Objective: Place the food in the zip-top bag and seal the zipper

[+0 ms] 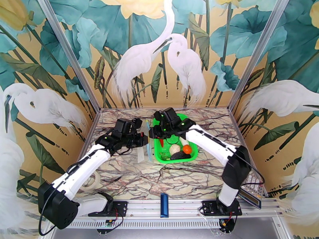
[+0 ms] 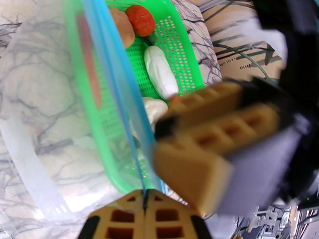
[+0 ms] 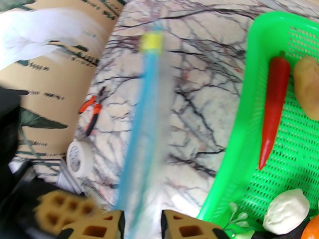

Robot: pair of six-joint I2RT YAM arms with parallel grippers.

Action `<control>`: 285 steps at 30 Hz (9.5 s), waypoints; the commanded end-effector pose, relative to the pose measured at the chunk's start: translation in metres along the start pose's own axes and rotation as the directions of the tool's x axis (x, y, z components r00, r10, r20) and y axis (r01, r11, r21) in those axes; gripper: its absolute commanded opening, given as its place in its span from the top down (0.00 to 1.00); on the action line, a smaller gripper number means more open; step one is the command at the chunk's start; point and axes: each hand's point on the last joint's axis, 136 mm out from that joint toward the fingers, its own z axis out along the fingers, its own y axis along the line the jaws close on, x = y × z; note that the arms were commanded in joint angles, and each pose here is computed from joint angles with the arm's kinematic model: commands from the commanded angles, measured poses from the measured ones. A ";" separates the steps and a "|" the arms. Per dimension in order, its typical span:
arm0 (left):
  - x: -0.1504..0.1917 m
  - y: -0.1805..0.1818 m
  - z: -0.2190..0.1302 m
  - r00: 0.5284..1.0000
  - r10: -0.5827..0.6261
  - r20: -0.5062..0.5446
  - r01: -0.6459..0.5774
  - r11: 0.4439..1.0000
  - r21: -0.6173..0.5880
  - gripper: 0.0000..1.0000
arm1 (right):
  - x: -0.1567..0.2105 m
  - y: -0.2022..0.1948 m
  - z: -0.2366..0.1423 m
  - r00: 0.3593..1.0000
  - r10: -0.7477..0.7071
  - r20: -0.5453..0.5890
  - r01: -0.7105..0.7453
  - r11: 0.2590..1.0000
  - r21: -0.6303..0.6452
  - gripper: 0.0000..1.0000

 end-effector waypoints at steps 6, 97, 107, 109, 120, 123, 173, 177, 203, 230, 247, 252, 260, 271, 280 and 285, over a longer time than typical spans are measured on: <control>-0.001 -0.020 -0.009 0.999 0.054 0.004 -0.054 0.994 0.094 1.00 | -0.011 0.009 0.011 1.000 -0.025 0.004 0.025 1.000 -0.012 0.75; -0.120 0.048 -0.116 0.965 0.240 0.105 -0.137 0.805 -0.577 1.00 | -0.088 0.007 -0.025 0.980 -0.193 0.041 0.184 0.970 0.156 1.00; -0.086 0.062 -0.091 0.985 0.163 0.048 -0.116 0.852 -0.511 1.00 | -0.078 -0.016 -0.013 0.990 -0.141 0.014 0.138 0.982 0.131 1.00; -0.079 0.063 -0.076 0.990 0.124 0.068 -0.080 0.884 -0.460 1.00 | -0.068 -0.022 0.001 0.993 -0.117 -0.030 0.120 0.987 0.109 1.00; -0.087 0.059 -0.047 0.984 0.096 0.152 -0.036 0.935 -0.354 1.00 | -0.066 -0.042 0.033 0.994 -0.085 -0.075 0.093 0.989 0.111 0.98; -0.090 0.057 -0.042 0.981 0.105 0.162 -0.045 0.939 -0.341 1.00 | -0.066 -0.048 0.036 0.994 -0.077 -0.079 0.086 0.989 0.122 0.92; -0.112 0.055 0.033 0.989 0.148 -0.017 -0.148 0.967 -0.209 1.00 | -0.110 -0.234 0.014 0.997 0.082 -0.004 -0.064 0.806 0.588 0.32; -0.112 0.056 0.037 0.990 0.140 -0.022 -0.142 0.969 -0.204 1.00 | -0.108 -0.236 0.024 0.995 0.099 -0.017 -0.073 0.825 0.560 0.31; -0.110 0.064 0.043 0.985 0.159 -0.065 -0.170 0.959 -0.227 1.00 | -0.087 -0.143 0.046 0.994 0.104 -0.019 -0.092 0.940 0.330 0.44; -0.115 0.060 0.039 0.985 0.159 -0.063 -0.169 0.961 -0.219 1.00 | -0.036 -0.192 0.099 0.969 0.197 -0.147 -0.121 0.904 0.410 0.56; -0.110 0.058 0.035 0.985 0.159 -0.063 -0.169 0.962 -0.215 1.00 | -0.034 -0.201 0.121 0.967 0.191 -0.168 -0.106 0.903 0.417 0.50; -0.109 0.058 0.034 0.985 0.162 -0.066 -0.172 0.961 -0.214 1.00 | -0.033 -0.206 0.128 0.964 0.195 -0.179 -0.102 0.898 0.428 0.52; -0.109 0.058 0.034 0.983 0.166 -0.073 -0.179 0.961 -0.213 1.00 | -0.036 -0.204 0.125 0.968 0.188 -0.165 -0.104 0.903 0.417 0.80; -0.108 0.059 0.037 0.982 0.173 -0.081 -0.186 0.960 -0.209 1.00 | -0.065 -0.175 0.093 0.986 0.150 -0.070 -0.113 0.919 0.377 0.92; -0.109 0.062 0.043 0.981 0.170 -0.092 -0.186 0.961 -0.203 1.00 | -0.092 -0.137 0.044 0.995 0.090 0.035 -0.096 0.937 0.335 0.91; -0.112 0.060 0.046 0.981 0.172 -0.091 -0.187 0.963 -0.196 1.00 | -0.108 -0.116 0.009 0.991 0.061 0.120 -0.097 0.942 0.322 0.91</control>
